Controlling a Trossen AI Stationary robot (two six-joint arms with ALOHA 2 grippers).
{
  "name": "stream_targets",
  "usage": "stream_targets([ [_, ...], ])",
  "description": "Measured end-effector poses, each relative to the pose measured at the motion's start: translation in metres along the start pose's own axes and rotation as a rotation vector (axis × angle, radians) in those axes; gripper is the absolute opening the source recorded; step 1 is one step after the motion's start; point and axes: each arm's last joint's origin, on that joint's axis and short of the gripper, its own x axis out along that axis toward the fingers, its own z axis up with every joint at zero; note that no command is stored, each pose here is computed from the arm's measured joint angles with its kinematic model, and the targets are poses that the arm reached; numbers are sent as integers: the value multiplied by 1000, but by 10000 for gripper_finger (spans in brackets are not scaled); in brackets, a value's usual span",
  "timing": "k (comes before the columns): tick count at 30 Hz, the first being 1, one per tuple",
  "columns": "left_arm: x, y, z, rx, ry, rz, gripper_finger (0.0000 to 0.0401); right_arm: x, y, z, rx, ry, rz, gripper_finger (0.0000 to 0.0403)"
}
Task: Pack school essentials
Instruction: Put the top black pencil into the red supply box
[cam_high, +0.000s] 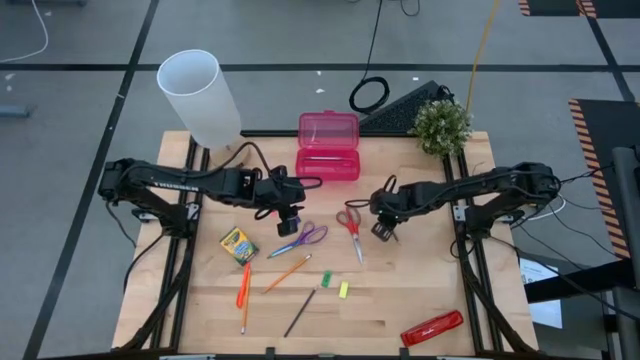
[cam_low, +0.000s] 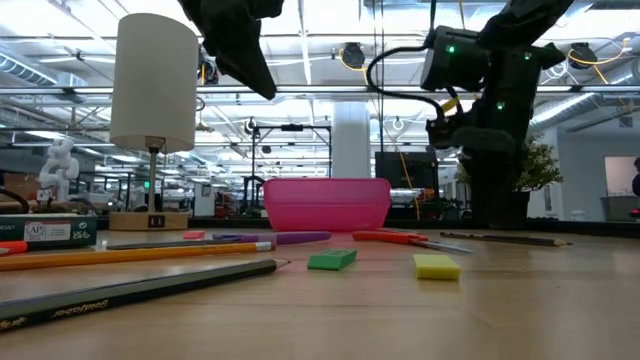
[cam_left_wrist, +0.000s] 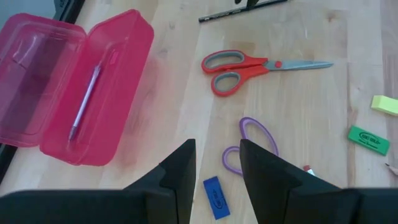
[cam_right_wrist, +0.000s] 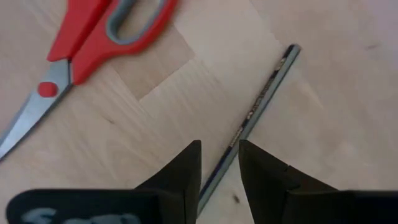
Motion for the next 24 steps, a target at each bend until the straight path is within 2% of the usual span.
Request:
stream_targets([
  [6,0,0,0,5,0,0,129,9,1,0,41,27,-20,100],
  [24,0,0,2,14,-19,-2,129,20,0,-1,47,49,-71,100],
])
